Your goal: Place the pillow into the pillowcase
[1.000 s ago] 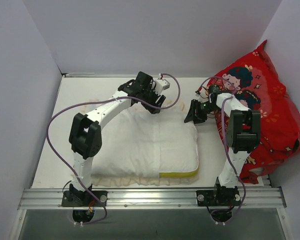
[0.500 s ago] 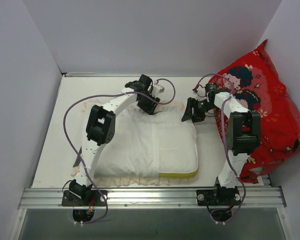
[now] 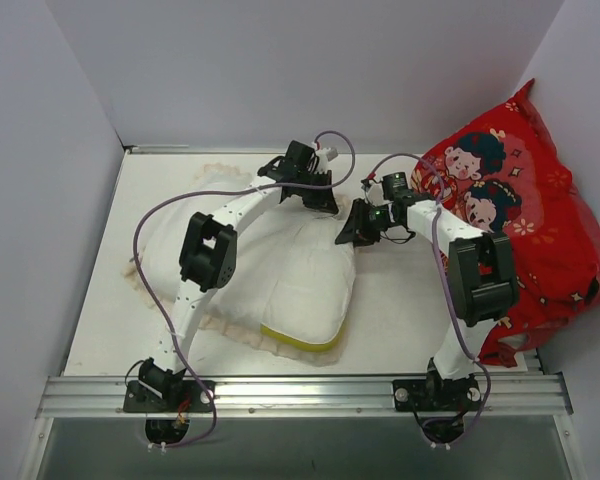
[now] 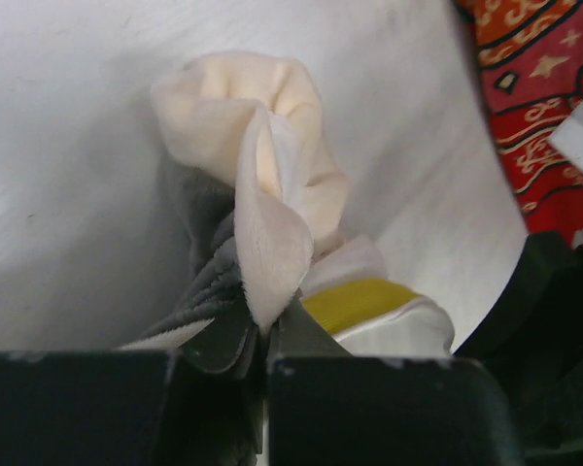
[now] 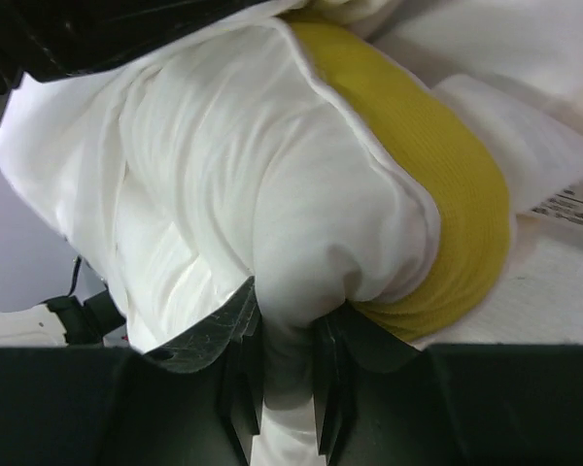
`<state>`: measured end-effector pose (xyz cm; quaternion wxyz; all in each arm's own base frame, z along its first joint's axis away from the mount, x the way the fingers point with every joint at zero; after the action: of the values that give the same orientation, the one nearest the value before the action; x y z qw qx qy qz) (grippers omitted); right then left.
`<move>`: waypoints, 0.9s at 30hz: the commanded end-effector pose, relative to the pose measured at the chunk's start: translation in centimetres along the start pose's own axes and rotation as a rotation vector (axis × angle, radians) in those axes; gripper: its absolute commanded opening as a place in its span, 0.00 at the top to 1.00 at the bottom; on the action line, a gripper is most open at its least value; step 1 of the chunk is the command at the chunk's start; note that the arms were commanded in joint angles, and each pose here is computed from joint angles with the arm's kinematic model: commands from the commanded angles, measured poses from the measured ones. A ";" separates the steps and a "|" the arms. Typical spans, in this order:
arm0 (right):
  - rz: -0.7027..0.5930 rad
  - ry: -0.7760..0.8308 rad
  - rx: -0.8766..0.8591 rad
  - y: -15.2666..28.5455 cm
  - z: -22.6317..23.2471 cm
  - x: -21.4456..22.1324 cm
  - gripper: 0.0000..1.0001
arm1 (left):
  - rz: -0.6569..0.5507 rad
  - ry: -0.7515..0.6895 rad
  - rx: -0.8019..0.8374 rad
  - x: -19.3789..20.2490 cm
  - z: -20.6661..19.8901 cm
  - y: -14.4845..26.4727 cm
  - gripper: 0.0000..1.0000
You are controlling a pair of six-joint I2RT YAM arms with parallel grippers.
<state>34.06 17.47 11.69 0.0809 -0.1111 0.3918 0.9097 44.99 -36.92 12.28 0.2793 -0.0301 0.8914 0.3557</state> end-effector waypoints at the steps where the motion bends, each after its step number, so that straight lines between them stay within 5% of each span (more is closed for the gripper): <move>1: -0.040 0.007 -0.153 1.3 2.9 -0.6 0.82 | -0.241 -0.020 0.258 -4.6 -11.1 2.6 1.00; 7: -0.067 -0.023 -0.039 3.5 -3.0 -1.8 0.84 | -0.226 -0.060 0.102 -3.8 -6.8 3.1 0.99; 8: -0.076 -0.020 -0.028 4.1 -3.5 -2.4 0.84 | -0.191 -0.075 0.102 -3.0 -6.8 3.3 0.88; 10: -0.052 -0.043 0.010 5.0 -5.3 -2.4 0.83 | -0.162 -0.169 0.099 -2.6 -7.6 4.7 0.46; 13: -0.037 -0.045 0.031 6.4 -5.4 -2.6 0.71 | -0.186 -0.327 -0.008 -3.0 -7.5 8.8 0.23; 16: -0.026 -0.059 0.051 7.8 -4.5 -2.1 0.37 | -0.158 -0.444 -0.224 -2.6 -4.5 13.0 0.21; 19: -0.030 -0.085 0.077 9.0 -3.7 -0.9 0.22 | -0.105 -0.529 -0.379 -2.0 -2.5 14.8 0.20; 27: 0.040 -0.253 0.054 8.7 -4.7 3.1 0.24 | -0.012 -0.527 -0.298 -0.1 -3.2 12.2 0.20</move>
<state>31.85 8.06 14.46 0.1288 -0.0446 0.4153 0.8994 41.39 -28.99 23.58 0.4944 -0.0317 0.7304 0.4702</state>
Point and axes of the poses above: each gripper's point midway between its finger pads, its own y axis back along the fingers, its own z axis along the line the jaws close on, x = y × z, the point moved 5 cm from there along y, back along the fingers, and after that the axes turned 2 degrees about y, right-handed, at the moved point
